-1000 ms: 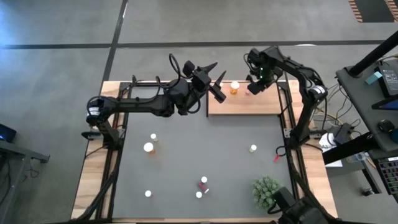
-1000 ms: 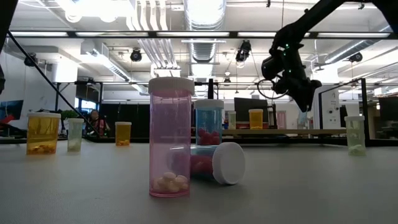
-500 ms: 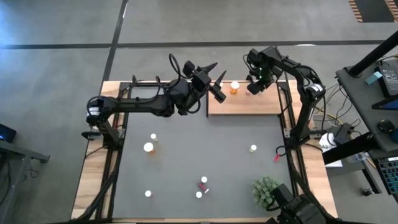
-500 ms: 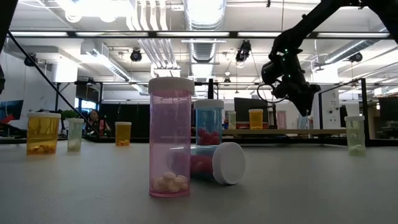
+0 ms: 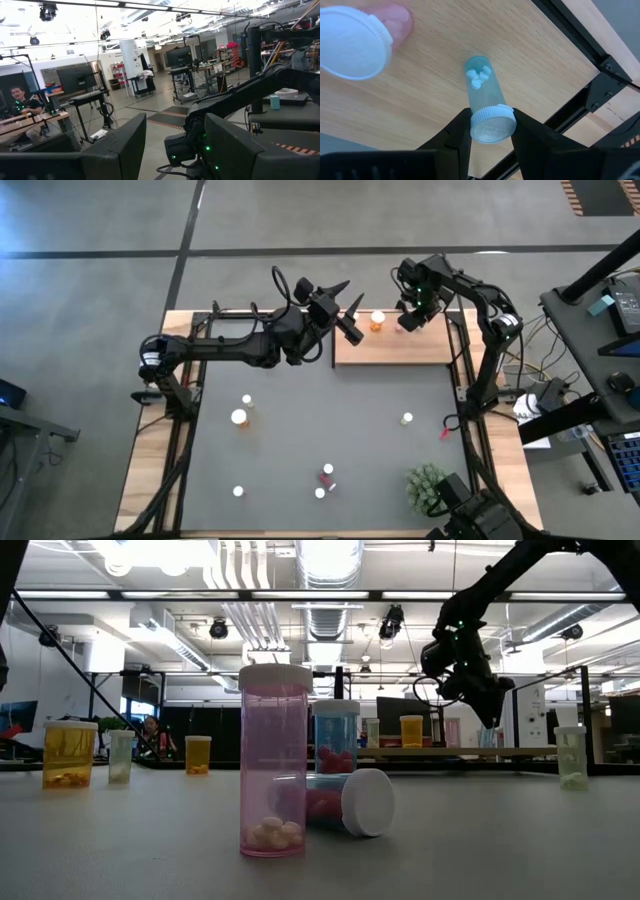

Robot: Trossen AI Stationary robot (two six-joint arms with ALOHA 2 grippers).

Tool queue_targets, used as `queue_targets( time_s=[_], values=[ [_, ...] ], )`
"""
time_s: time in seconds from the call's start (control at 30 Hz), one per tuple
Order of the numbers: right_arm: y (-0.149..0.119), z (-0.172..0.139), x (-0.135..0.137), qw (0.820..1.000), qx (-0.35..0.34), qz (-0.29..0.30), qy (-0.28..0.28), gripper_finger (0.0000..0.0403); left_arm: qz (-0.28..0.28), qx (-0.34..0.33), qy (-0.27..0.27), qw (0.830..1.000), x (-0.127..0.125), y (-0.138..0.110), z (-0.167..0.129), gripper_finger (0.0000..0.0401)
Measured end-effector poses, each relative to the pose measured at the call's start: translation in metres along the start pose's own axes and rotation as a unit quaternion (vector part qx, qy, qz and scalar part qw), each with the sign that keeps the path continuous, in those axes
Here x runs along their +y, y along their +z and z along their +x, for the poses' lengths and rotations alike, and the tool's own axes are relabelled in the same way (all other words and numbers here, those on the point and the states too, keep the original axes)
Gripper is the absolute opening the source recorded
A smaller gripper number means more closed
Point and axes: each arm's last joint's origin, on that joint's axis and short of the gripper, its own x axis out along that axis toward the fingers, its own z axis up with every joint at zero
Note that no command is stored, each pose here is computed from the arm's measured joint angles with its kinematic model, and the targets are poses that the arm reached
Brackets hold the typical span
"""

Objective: Pick and place medicine bottles onto shelf by color
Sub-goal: Put the bottom left blue medicine bottle on the shelf

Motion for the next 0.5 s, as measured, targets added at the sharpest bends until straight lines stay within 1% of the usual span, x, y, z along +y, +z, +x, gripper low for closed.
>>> queue_targets(
  time_s=[0.1, 0.33, 0.5],
  values=[
    [0.0004, 0.0, 0.0, 1.0, -0.002, -0.005, 0.0, 0.0117, 0.0, 0.0, 0.0, 1.0, 0.0, 0.0, 0.0, 0.0187],
    [0.0017, 0.0011, 0.0001, 1.0, -0.004, -0.014, 0.001, 0.015, 0.0, 0.0, 0.0, 1.0, 0.0, 0.0, 0.0, 0.0187],
    [0.0015, 0.0009, 0.0001, 1.0, -0.004, -0.018, 0.001, 0.0161, 0.0, 0.0, 0.0, 1.0, 0.0, -0.0001, 0.0, 0.0187]
  ],
)
